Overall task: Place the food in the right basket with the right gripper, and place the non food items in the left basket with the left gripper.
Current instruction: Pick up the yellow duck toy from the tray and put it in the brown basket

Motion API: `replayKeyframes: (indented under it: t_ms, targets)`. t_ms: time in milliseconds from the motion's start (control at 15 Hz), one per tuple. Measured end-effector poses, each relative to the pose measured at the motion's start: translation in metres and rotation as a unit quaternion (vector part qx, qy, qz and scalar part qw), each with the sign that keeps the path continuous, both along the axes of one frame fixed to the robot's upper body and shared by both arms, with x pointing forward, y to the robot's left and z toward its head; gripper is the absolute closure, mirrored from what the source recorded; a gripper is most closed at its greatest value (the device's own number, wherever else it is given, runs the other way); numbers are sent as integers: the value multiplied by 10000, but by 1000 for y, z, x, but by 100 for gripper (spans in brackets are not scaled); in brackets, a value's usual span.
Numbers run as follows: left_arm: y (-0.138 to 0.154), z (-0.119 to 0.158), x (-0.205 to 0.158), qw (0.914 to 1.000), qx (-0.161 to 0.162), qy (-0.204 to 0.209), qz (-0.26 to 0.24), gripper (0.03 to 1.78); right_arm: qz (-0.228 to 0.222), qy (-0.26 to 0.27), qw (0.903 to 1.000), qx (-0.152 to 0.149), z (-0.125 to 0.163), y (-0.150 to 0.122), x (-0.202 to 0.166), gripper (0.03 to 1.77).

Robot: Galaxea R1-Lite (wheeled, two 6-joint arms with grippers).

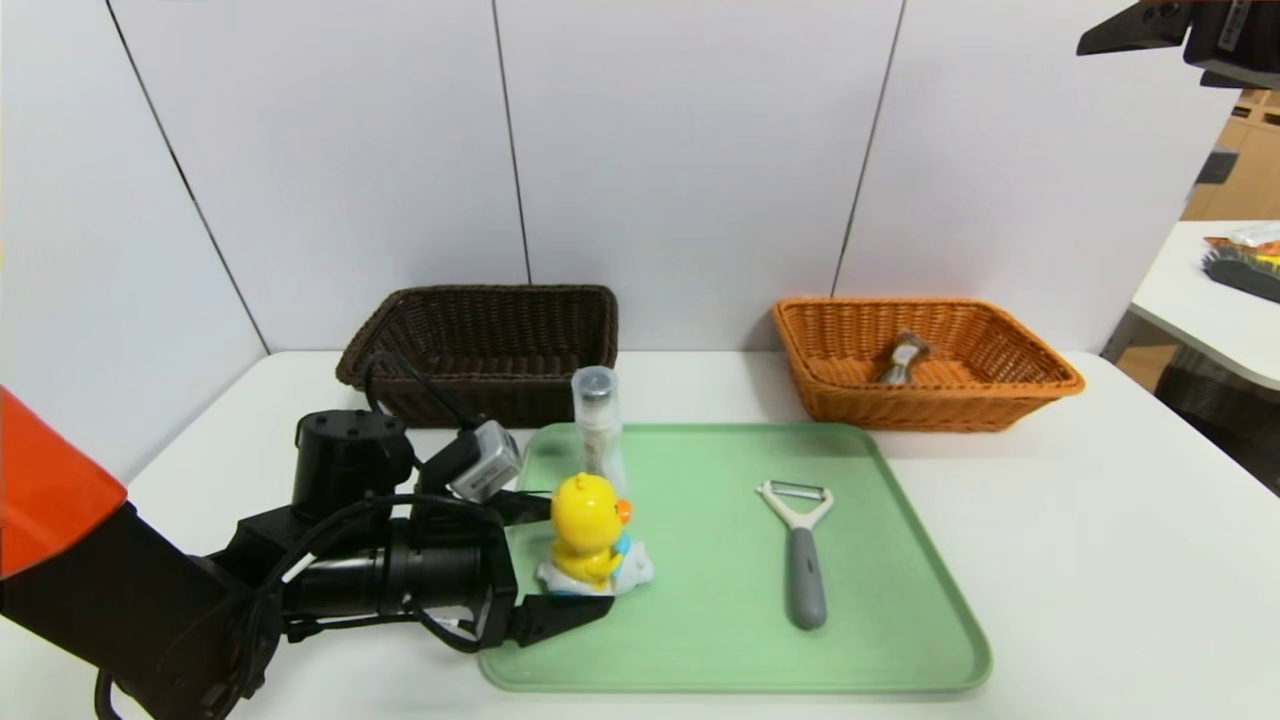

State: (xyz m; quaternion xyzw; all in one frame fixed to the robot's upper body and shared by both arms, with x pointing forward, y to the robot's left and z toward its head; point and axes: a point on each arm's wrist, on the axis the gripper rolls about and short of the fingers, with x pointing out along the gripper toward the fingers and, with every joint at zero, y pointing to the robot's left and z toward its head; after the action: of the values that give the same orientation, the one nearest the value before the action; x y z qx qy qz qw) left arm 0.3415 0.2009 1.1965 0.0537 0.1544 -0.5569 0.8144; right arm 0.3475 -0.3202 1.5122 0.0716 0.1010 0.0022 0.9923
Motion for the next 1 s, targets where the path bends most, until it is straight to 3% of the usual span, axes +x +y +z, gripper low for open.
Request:
replayKeyframes:
  t_ms: [1000]
  targets:
    - [-8,-9,12,10000,13,49,-44,12,-26,69,10000,-3,-3,-1,4,10]
